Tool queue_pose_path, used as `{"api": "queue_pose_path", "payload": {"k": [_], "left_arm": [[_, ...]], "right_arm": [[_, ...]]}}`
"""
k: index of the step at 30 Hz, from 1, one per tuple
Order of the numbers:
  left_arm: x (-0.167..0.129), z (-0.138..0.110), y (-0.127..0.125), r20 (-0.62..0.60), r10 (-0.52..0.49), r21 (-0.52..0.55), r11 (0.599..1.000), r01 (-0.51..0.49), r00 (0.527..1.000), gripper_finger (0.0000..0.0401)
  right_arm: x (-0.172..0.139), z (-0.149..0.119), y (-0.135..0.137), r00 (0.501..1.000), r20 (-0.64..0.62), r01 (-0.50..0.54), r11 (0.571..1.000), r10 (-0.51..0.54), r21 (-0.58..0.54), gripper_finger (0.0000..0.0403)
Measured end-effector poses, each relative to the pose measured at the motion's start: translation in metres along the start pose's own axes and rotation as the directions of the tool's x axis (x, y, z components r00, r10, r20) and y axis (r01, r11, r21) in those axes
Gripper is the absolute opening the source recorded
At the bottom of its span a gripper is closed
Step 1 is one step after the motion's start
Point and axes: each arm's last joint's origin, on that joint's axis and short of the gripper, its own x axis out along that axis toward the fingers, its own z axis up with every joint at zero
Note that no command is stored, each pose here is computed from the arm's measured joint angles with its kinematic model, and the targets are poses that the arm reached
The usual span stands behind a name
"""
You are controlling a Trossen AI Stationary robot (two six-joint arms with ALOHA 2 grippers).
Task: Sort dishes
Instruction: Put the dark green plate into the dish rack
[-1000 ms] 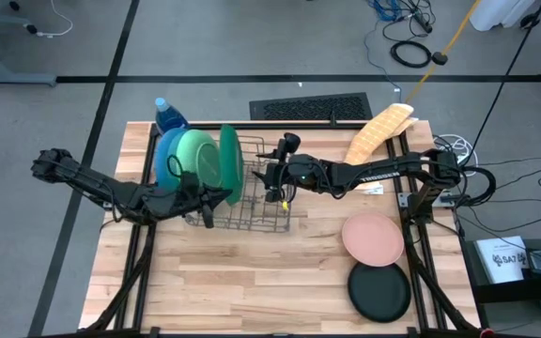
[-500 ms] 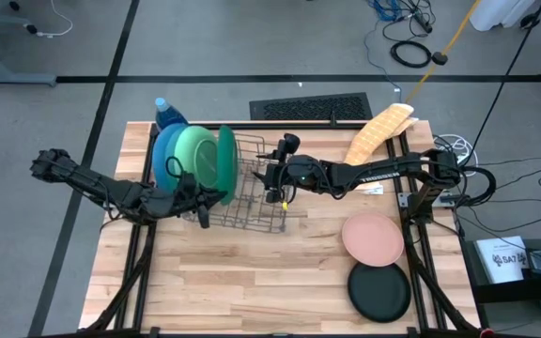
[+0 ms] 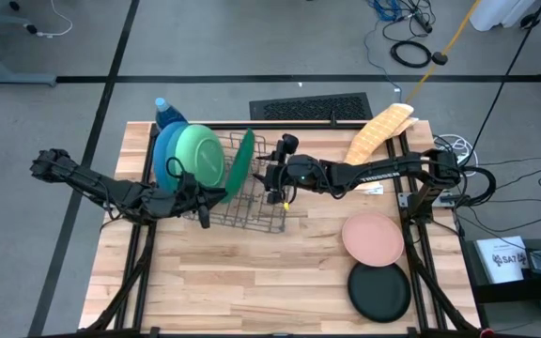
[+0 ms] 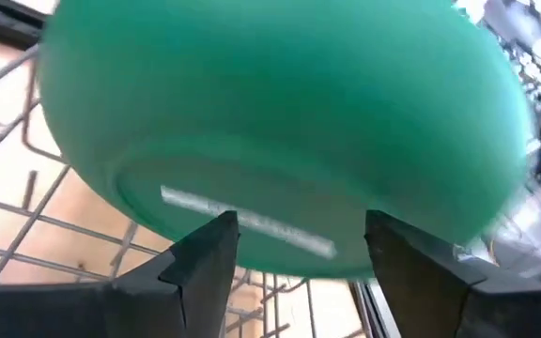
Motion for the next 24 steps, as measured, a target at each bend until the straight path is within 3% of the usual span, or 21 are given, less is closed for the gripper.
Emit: {"api": "queue_pose_path", "payload": {"k": [11,24], "left_arm": [[0.000,0.002,-0.001,0.008,-0.010,-0.006,1.000,0.010,1.000,0.0083],[-0.021,0.047,-0.025,0.128,-0.206,0.082,0.977,0.197,0.970,0.0083]], "right_arm": [[0.029,-0.017,0.011,0.994,-0.105,-0.019,0.997,0.011,-0.079,0.0228],[0.052,0.023,-0.003,1.000,-0.014,0.016,0.995,-0.017,-0.101,0.0228]]}}
